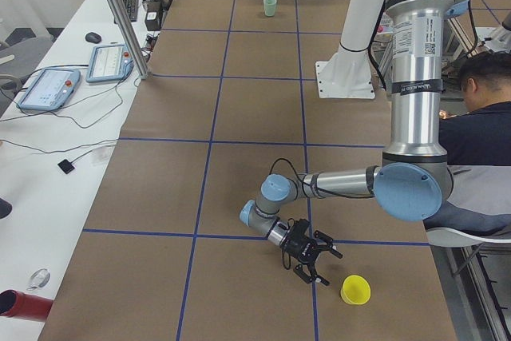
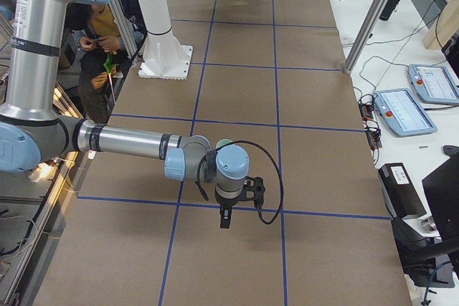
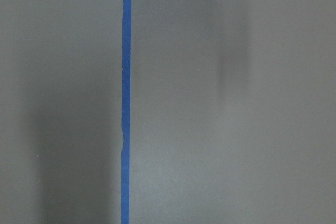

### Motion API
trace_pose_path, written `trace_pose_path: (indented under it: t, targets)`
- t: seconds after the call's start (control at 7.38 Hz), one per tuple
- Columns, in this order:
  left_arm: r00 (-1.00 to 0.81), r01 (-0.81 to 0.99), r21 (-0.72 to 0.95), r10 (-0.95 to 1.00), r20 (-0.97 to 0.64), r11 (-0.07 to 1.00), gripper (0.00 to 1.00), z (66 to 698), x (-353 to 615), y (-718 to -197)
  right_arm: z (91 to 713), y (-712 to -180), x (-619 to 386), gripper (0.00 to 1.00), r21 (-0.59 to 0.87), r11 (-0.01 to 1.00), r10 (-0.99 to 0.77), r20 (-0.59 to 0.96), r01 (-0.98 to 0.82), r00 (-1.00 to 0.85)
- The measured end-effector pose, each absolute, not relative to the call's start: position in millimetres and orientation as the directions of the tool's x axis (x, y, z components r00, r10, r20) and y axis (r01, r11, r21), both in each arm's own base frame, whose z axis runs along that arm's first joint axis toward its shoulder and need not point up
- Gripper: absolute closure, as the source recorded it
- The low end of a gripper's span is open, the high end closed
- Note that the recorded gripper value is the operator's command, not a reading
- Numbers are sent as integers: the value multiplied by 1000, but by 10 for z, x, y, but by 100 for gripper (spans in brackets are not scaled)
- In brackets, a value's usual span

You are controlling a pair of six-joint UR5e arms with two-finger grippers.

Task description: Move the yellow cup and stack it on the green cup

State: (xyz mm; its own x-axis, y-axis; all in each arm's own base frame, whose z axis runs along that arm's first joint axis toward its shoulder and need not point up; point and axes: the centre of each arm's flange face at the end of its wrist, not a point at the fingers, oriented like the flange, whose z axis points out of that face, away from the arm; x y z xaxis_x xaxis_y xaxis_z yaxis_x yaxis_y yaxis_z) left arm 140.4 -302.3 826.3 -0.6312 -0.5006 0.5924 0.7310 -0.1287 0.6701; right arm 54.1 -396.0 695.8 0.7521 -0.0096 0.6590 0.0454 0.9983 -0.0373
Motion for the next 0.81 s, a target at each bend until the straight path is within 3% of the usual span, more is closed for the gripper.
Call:
trace_pose_path:
  t: [0.81]
  targets:
    - [-484,850,509,-575,660,-131,0,8228,1388,-2941,6947,-3970,541,0,-25,999,-18,659,46,752]
